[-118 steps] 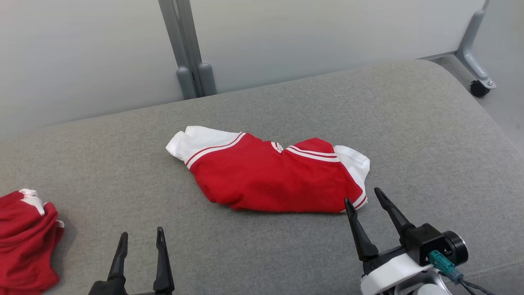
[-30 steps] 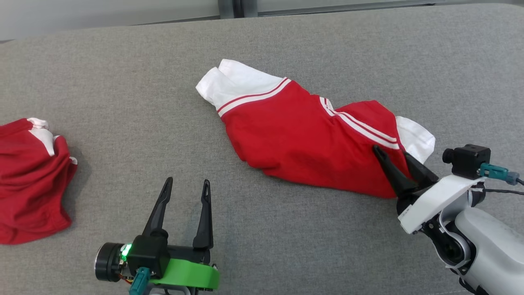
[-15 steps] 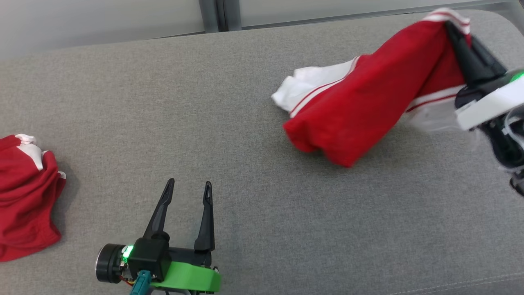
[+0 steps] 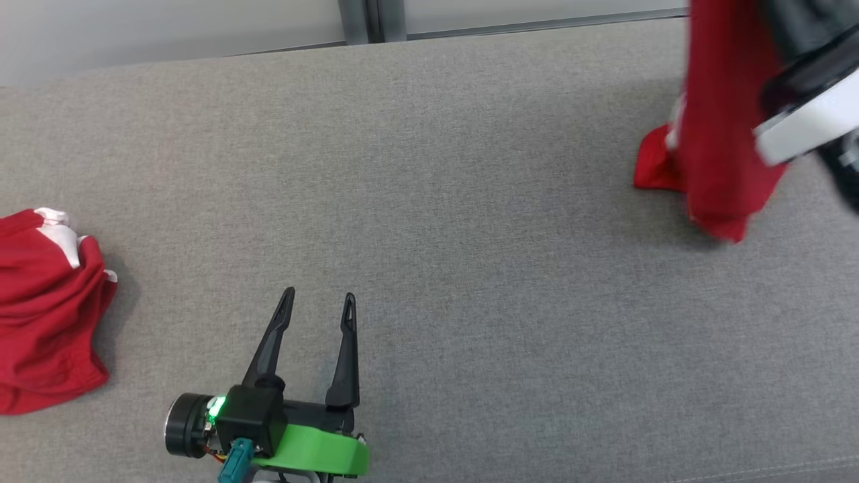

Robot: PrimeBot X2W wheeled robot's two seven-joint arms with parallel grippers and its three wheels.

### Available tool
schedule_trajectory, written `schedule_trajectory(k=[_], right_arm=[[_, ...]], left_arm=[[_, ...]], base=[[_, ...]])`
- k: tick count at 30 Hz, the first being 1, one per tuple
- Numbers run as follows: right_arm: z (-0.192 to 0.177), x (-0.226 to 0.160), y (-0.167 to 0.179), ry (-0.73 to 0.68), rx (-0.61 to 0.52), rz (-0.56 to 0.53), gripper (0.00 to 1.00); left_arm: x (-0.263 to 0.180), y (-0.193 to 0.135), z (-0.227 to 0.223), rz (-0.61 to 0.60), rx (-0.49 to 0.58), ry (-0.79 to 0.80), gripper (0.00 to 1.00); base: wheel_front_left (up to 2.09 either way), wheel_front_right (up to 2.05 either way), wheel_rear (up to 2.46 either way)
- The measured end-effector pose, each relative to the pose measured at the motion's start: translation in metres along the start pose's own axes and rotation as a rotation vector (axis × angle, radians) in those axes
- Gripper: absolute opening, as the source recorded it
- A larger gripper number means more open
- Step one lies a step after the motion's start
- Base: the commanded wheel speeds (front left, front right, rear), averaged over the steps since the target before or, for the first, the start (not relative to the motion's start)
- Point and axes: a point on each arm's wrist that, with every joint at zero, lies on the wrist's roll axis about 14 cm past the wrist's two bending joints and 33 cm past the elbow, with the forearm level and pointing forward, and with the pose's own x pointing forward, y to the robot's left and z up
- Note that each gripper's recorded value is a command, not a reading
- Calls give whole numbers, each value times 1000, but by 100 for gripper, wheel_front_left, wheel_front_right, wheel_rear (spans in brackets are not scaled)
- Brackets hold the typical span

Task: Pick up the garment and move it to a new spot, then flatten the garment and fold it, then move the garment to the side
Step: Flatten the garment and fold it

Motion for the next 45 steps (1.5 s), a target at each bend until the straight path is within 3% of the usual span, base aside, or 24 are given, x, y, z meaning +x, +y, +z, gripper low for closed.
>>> schedule_trajectory(k=[8, 13, 16, 17, 18, 20, 24, 29, 34, 37, 45], right_arm=[[-84, -4, 141, 151, 300, 232, 0], [-94, -4, 236, 192, 455, 397, 0], [-96, -1, 273, 208, 503, 454, 0], [-94, 3, 282, 202, 516, 465, 24], [-89, 8, 291, 190, 525, 480, 100], [-81, 15, 300, 162, 529, 499, 100], [-62, 33, 289, 76, 537, 473, 100], [-54, 45, 239, -6, 462, 360, 100], [-61, 32, 178, -28, 362, 187, 100], [-74, 13, 146, -8, 361, 66, 100], [-125, -57, 95, 143, 331, -169, 100]], left_arm=[[0, 8, 3, 26, -2, -8, 100], [1, 9, 5, 26, 1, -15, 100], [3, 8, 7, 24, 2, -23, 100], [3, 8, 8, 22, 3, -26, 100], [4, 6, 9, 18, 3, -29, 100], [4, 6, 10, 16, 3, -31, 100], [5, 12, 13, 40, 2, -39, 100], [6, 20, 12, 76, 8, -38, 100], [10, 20, 28, 80, 30, -89, 100], [12, 2, 33, 3, 105, -109, 100], [14, -54, 20, -241, 153, -85, 100]], base=[[0, 0, 0], [0, 0, 0], [0, 0, 0], [0, 0, 0], [0, 0, 0], [0, 0, 0], [0, 0, 0], [0, 0, 0], [0, 0, 0], [0, 0, 0], [0, 0, 0]])
